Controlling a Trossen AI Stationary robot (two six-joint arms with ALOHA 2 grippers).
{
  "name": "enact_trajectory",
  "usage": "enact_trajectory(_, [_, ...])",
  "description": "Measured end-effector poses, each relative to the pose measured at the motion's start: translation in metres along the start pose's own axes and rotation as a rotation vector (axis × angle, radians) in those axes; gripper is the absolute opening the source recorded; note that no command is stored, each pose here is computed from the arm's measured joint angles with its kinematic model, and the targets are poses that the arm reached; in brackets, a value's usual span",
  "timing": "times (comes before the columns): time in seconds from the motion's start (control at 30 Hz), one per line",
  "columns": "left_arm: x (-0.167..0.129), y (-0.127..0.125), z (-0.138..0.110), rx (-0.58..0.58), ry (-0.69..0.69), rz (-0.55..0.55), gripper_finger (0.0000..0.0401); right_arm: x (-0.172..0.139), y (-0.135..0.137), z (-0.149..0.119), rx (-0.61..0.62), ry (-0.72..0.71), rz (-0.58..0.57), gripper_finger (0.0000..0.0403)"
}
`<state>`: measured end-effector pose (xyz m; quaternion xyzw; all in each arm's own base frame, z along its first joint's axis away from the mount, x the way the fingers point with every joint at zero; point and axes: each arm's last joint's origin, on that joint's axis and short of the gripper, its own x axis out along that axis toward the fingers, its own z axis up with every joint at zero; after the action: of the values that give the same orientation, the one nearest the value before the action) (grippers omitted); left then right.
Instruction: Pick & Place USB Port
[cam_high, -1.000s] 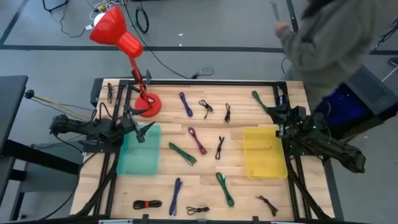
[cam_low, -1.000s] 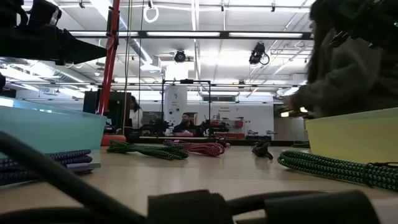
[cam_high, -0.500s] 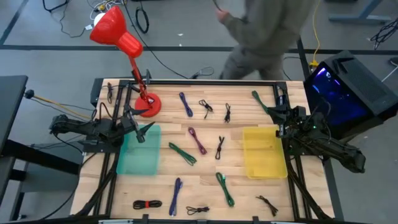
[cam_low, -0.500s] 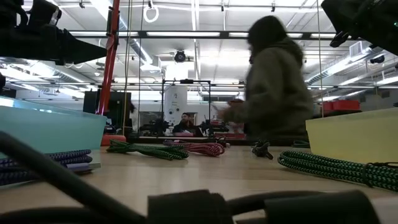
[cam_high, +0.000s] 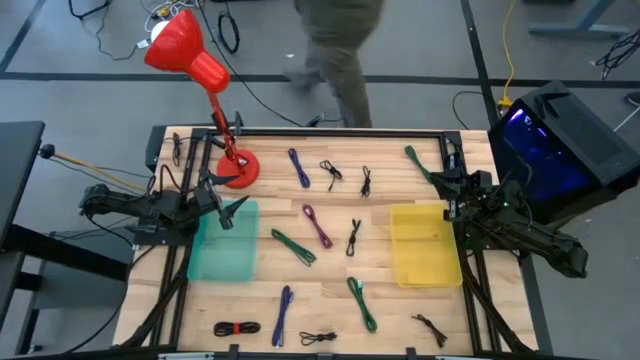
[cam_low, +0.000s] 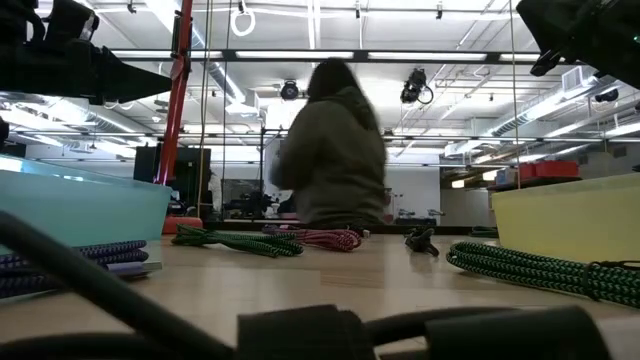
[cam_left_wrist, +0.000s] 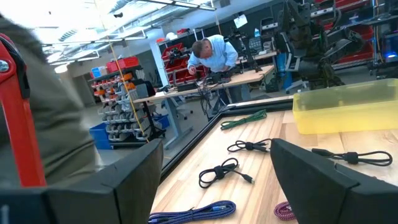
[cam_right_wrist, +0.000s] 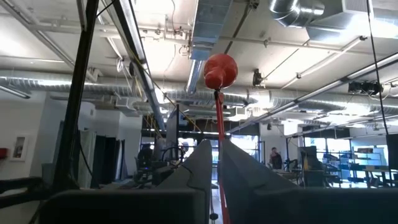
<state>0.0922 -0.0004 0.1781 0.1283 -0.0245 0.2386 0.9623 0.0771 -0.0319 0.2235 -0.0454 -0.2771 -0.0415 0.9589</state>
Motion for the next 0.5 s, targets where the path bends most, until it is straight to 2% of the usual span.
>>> enact_trajectory(0.5, [0.0000,0.0003,0.0001,-0.001,0.001,0.009,0.0303,0.0000,0.0000,-0.0001,0.000,0.000,0.000,0.0036])
